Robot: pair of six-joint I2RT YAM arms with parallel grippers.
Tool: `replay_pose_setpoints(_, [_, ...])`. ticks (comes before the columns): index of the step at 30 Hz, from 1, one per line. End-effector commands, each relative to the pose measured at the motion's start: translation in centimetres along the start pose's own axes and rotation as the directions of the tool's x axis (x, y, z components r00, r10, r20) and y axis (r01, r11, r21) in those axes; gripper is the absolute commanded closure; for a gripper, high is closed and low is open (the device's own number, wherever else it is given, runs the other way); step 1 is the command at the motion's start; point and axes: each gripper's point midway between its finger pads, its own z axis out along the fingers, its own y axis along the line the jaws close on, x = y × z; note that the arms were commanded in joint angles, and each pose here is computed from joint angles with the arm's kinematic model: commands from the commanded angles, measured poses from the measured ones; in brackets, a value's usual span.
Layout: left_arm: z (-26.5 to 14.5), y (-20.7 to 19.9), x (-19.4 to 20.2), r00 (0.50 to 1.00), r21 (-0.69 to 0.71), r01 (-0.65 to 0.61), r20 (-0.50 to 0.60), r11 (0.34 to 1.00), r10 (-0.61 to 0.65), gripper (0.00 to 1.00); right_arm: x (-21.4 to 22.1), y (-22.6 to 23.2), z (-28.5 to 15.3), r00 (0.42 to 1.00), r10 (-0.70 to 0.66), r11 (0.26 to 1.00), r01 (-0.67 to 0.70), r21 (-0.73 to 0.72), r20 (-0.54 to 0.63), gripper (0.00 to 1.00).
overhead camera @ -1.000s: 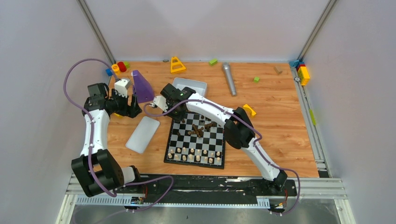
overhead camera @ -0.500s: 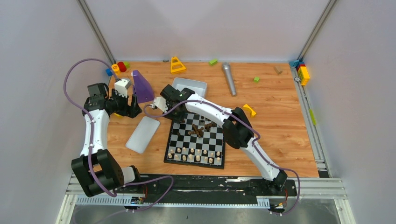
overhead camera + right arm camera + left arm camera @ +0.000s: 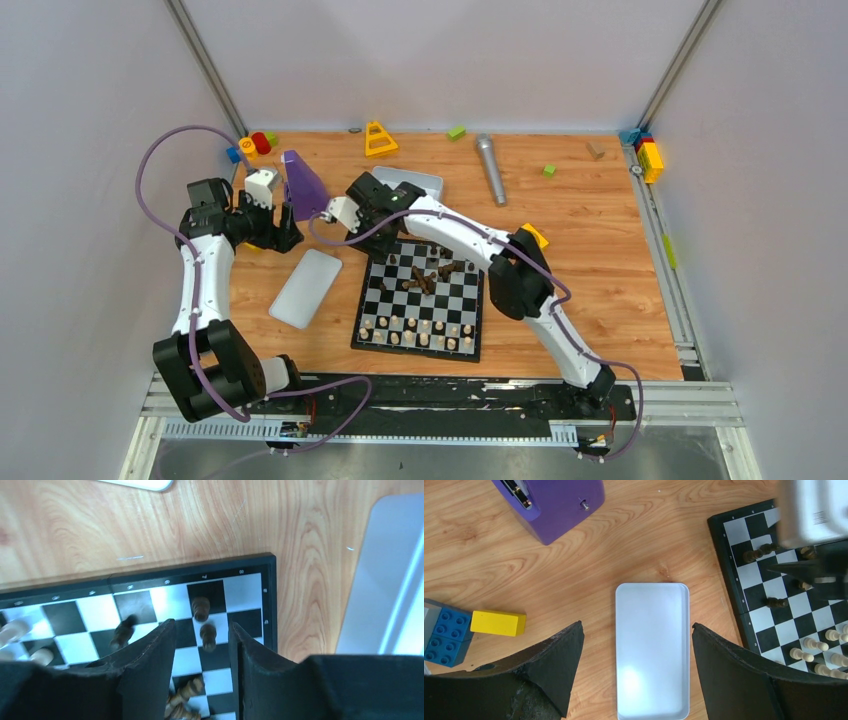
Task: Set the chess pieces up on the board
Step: Place the chess piece on the chessboard, then pick up the chess piece from the chessboard.
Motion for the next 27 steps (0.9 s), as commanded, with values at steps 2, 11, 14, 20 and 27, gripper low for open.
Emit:
replay_pose_setpoints(2, [-0.8, 0.6, -1.9, 0.999, -0.024, -0.021, 0.049, 0.999, 0.022, 0.13, -4.5, 0.7, -7.4, 0.98, 0.027, 0.999, -0.023, -0.022, 0.199, 0.56])
replay_pose_setpoints(11, [-1.1, 0.7, -2.4, 0.998, -0.039, -0.004, 0.059, 0.999, 0.006, 0.13, -1.1, 4.8, -5.9, 0.988, 0.091, 0.977, -0.064, -0.201, 0.127, 0.53])
replay_pose_setpoints(14, [-1.2, 0.7, -2.5, 0.998, -0.044, -0.005, 0.059, 0.999, 0.007, 0.13, -0.5, 5.4, -4.8, 0.99, 0.1, 0.97, -0.074, -0.231, 0.103, 0.53])
replay_pose_setpoints(20, [-1.3, 0.6, -2.1, 0.999, -0.045, -0.01, 0.049, 0.999, 0.012, 0.12, 0.3, 6.0, -2.9, 0.992, 0.103, 0.963, -0.083, -0.258, 0.068, 0.52])
replay_pose_setpoints(27, [-1.4, 0.6, -1.9, 0.999, -0.047, -0.012, 0.042, 0.999, 0.014, 0.12, 1.4, 7.0, -1.4, 0.996, 0.089, 0.958, -0.078, -0.274, 0.027, 0.53])
